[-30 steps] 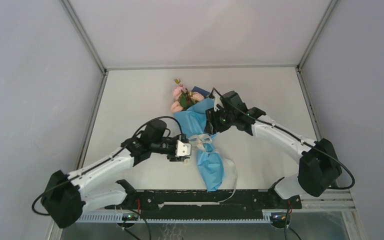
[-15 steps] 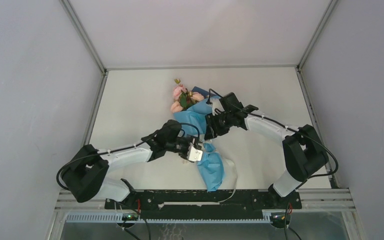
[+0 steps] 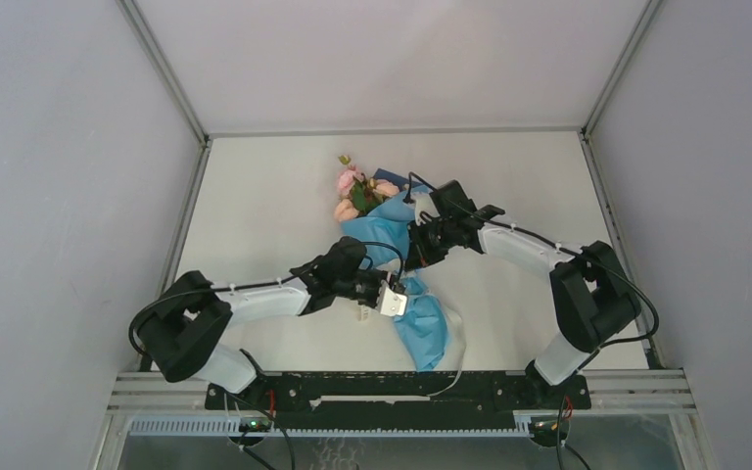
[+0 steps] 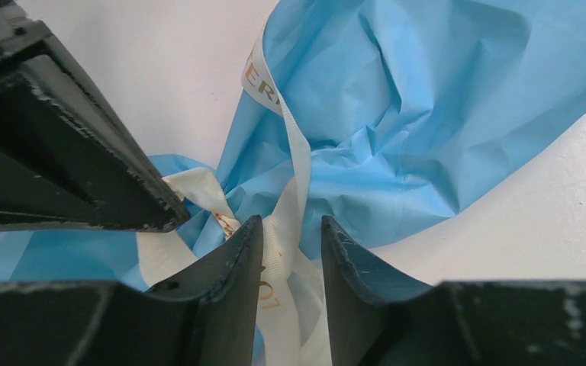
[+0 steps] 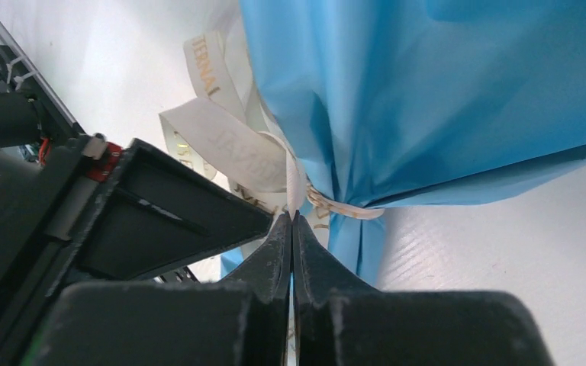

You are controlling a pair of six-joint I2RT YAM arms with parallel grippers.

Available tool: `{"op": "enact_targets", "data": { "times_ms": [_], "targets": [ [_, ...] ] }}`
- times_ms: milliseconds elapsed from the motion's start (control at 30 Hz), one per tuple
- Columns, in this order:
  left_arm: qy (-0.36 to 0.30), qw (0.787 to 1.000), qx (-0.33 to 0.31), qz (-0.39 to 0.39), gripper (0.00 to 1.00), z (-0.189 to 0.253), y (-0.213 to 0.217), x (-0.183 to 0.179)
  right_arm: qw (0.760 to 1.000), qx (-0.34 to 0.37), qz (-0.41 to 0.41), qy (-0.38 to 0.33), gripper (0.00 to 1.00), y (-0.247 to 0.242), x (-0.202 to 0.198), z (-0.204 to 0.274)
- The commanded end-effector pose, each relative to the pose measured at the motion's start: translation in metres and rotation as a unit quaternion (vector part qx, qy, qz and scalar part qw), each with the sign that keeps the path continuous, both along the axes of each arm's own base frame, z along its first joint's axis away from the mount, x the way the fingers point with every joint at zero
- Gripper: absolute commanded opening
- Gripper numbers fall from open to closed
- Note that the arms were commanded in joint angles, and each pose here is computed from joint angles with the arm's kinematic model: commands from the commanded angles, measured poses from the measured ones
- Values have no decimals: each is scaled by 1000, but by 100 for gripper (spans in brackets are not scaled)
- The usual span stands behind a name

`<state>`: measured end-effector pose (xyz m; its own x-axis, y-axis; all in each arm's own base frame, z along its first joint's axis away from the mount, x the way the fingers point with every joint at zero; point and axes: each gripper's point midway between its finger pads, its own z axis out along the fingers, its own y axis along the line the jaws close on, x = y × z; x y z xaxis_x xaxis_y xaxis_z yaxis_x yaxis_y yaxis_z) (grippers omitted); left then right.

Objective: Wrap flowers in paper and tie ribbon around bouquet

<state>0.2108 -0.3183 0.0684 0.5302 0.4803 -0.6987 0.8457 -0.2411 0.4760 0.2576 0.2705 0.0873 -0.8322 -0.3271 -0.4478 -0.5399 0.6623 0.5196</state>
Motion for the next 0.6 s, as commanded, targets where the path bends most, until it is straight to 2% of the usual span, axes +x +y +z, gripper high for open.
{"op": "enact_targets", "data": {
  "times_ms": [0,133,200,267,400,567],
  "targets": [
    [-22,998,-44,24,37,26,-22,20,998,49,-1,-50,3,9,8,38],
    [-30,998,-44,20,37,22,-23,21,997,55,-4,-46,2,7,2,40],
    [-32,998,-52,21,40,26,-26,23,997,56,-7,-43,2,6,-1,39],
    [-28,997,-70,21,48,33,-33,22,997,58,-10,-41,1,5,-3,38],
    [-19,993,-120,7,48,56,-48,16,997,62,-13,-36,1,5,-5,37],
    [3,996,-94,-14,47,38,-48,3,997,61,-21,-37,0,2,-3,35]
  ]
}}
